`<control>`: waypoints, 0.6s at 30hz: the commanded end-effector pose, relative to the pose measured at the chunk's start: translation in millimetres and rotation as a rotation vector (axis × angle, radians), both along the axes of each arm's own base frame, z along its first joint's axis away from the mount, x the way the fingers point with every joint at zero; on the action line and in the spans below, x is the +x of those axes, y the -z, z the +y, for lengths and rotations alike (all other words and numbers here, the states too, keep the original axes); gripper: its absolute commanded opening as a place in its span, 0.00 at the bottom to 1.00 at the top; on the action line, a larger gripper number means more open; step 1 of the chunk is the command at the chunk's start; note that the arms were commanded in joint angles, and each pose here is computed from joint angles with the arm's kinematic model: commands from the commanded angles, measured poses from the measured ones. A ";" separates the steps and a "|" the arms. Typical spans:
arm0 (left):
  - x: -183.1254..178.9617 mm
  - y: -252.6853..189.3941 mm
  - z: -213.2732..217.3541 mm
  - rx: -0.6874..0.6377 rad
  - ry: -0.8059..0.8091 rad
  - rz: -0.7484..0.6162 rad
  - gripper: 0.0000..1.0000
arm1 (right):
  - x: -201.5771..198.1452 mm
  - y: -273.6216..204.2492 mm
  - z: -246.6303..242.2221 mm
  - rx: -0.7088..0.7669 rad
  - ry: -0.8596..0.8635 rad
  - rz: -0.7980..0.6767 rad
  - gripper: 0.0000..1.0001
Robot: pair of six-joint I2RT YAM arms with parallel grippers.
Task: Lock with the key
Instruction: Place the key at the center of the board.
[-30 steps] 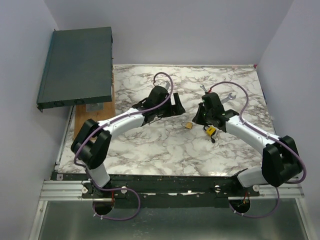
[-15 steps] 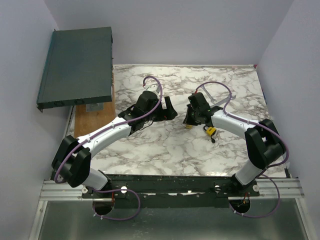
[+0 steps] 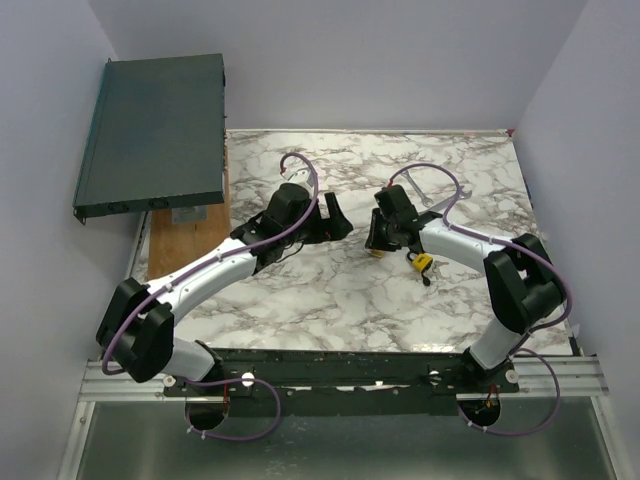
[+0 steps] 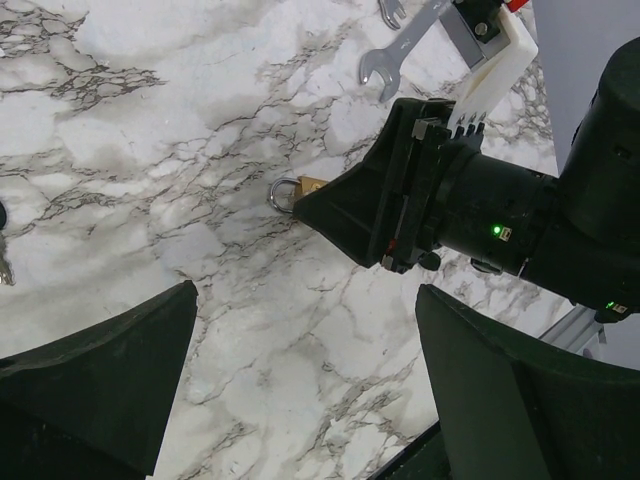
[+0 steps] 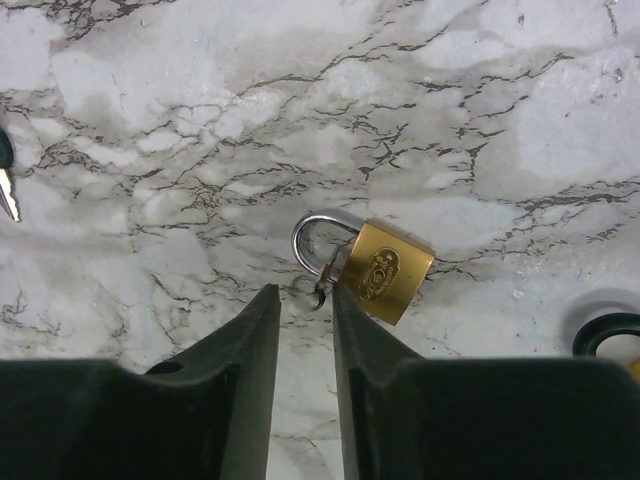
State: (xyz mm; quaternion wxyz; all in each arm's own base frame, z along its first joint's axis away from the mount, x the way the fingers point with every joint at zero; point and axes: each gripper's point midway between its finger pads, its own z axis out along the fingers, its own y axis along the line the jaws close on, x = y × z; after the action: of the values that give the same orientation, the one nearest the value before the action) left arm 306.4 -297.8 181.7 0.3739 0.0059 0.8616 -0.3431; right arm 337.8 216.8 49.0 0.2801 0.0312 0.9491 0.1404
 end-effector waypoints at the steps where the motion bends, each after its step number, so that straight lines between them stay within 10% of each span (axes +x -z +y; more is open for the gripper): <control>1: 2.4 -13.9 9.9 -0.031 -0.040 -0.035 0.89 | 7.4 -8.8 4.4 0.008 -0.002 -0.032 0.34; 11: -3.7 -25.9 27.5 -0.034 -0.059 -0.064 0.89 | 7.6 -34.5 4.5 0.005 -0.006 -0.076 0.66; 18: -18.2 -59.6 51.1 -0.035 -0.078 -0.127 0.89 | 20.8 -37.6 39.9 -0.004 -0.061 -0.096 0.67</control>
State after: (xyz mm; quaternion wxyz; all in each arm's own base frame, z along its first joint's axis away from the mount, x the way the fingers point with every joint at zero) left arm 295.7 -268.3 220.3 0.4145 -0.0111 0.8376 -0.3556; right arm 347.4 236.9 82.3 0.3090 0.0125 0.9384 0.1541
